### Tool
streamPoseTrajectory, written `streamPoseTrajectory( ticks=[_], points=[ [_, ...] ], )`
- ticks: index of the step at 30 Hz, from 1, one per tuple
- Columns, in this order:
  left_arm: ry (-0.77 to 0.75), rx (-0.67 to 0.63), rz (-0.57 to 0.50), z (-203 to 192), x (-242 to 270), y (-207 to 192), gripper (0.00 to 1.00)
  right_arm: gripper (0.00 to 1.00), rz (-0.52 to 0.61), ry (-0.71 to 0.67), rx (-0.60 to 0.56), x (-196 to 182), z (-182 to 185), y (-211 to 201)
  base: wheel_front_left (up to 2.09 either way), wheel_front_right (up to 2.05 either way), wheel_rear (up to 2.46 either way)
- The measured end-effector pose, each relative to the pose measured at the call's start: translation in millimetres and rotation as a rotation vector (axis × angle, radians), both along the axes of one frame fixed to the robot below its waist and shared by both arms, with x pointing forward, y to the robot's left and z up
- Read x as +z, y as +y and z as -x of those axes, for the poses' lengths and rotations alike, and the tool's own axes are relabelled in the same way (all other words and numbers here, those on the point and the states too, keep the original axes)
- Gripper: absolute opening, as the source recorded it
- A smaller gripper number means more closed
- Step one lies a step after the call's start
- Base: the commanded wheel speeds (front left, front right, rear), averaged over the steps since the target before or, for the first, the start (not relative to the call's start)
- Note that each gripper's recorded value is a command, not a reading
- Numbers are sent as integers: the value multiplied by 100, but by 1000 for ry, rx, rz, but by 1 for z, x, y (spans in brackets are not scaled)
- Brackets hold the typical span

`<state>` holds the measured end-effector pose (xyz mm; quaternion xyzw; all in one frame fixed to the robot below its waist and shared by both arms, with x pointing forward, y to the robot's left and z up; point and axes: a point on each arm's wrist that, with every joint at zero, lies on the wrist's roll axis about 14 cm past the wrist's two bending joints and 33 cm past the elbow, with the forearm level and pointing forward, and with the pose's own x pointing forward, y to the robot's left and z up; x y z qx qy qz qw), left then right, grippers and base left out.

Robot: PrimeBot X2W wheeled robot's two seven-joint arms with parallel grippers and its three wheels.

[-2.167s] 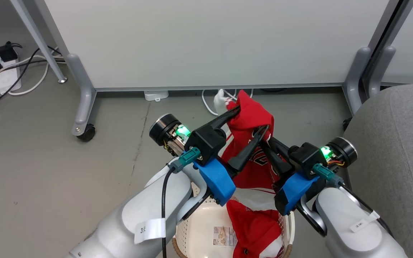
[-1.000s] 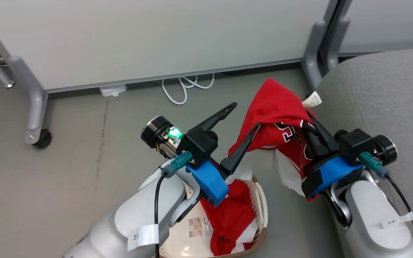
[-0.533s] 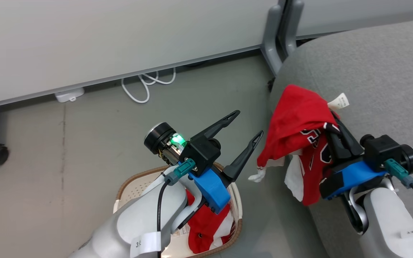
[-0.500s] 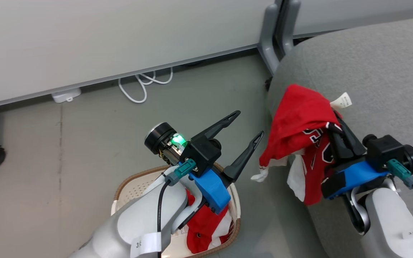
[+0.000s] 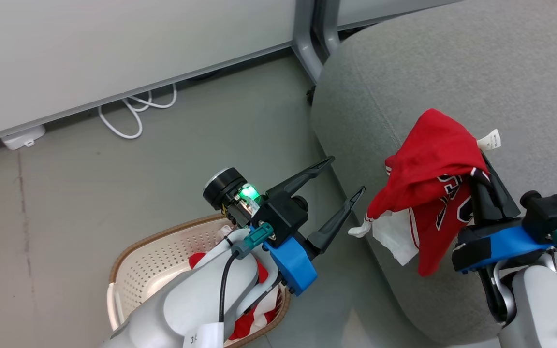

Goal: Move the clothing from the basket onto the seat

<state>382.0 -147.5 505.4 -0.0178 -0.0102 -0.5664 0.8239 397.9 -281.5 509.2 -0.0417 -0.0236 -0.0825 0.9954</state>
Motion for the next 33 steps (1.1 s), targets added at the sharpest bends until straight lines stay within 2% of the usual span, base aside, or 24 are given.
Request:
streamPoseTrajectory(
  ticks=[9,19,26,33],
  points=[
    [18,-79,16,12,-4,-22,100,0,1,31,-111,-9,28,-31,0,0,0],
    [21,-96,23,9,-8,-28,100,0,12,36,-136,-10,29,-39,0,0,0],
    [12,-103,35,-2,-11,-30,100,0,55,-4,-121,6,7,-41,0,0,0],
    [-12,-112,37,-30,-22,-31,100,0,155,-135,-109,55,-39,-53,0,0,0]
  ],
)
